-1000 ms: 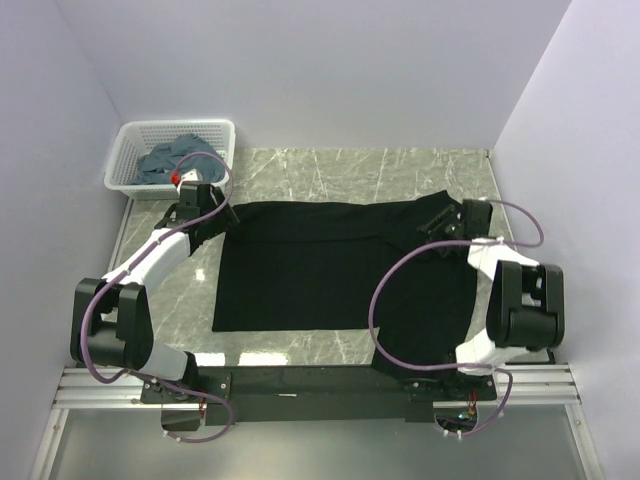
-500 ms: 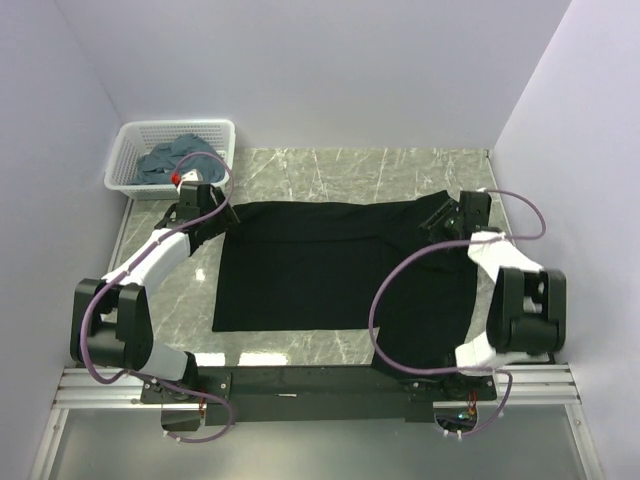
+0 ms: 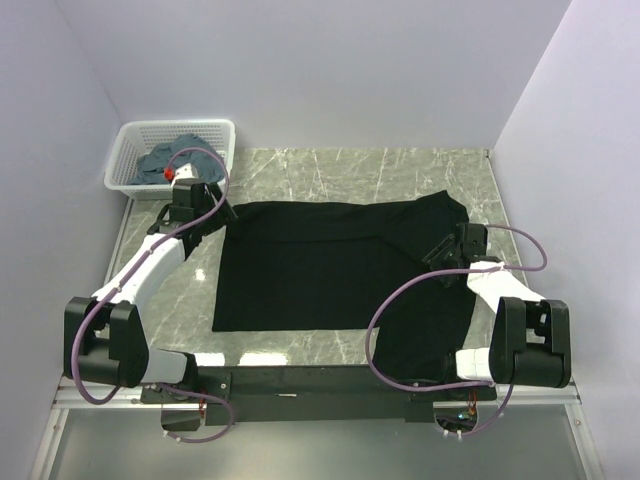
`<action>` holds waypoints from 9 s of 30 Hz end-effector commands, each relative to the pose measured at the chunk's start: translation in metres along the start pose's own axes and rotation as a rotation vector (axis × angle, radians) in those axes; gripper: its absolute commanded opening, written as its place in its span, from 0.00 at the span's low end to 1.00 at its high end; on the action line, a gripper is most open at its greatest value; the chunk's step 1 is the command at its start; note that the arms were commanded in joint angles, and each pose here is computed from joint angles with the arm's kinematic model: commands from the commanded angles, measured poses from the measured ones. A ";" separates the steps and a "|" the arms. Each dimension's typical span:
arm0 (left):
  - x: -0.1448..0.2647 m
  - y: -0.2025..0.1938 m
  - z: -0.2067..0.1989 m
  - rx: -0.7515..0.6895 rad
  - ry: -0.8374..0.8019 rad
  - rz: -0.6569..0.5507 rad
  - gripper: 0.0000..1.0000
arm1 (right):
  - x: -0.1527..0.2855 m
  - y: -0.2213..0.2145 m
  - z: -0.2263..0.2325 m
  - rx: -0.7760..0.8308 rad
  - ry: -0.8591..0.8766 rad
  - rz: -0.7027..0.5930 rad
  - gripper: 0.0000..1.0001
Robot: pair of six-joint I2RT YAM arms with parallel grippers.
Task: Fold and stack the t-shirts
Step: Fold the tshirt
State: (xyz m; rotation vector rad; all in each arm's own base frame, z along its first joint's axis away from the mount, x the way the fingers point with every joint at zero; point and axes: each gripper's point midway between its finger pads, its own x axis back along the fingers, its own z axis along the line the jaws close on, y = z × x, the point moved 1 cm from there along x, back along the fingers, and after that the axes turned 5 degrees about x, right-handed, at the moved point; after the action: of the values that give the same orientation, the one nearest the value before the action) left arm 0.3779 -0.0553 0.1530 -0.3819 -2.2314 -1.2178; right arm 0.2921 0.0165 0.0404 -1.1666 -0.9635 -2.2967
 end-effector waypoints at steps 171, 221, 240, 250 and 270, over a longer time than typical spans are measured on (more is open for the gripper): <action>0.009 0.014 -0.006 -0.049 0.000 -0.015 0.81 | -0.017 0.158 0.037 0.043 -0.040 -0.254 0.44; -0.029 -0.004 0.016 -0.013 0.087 0.067 0.85 | -0.072 0.246 -0.008 0.015 -0.211 -0.116 0.43; -0.075 -0.038 -0.021 0.055 0.005 0.234 0.79 | -0.020 0.148 -0.002 -0.106 -0.138 -0.081 0.43; -0.080 -0.040 -0.024 0.012 0.001 0.239 0.78 | -0.027 0.154 -0.024 -0.029 -0.230 -0.070 0.52; -0.076 -0.038 -0.034 -0.039 -0.023 0.236 0.79 | -0.014 0.151 -0.046 0.024 -0.281 -0.063 0.60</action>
State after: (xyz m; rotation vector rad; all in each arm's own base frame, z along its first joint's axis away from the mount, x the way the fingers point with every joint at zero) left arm 0.4190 -0.0952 0.0723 -0.6449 -2.0555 -1.0872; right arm 0.3646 -0.1167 0.0544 -1.5574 -1.0743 -2.1724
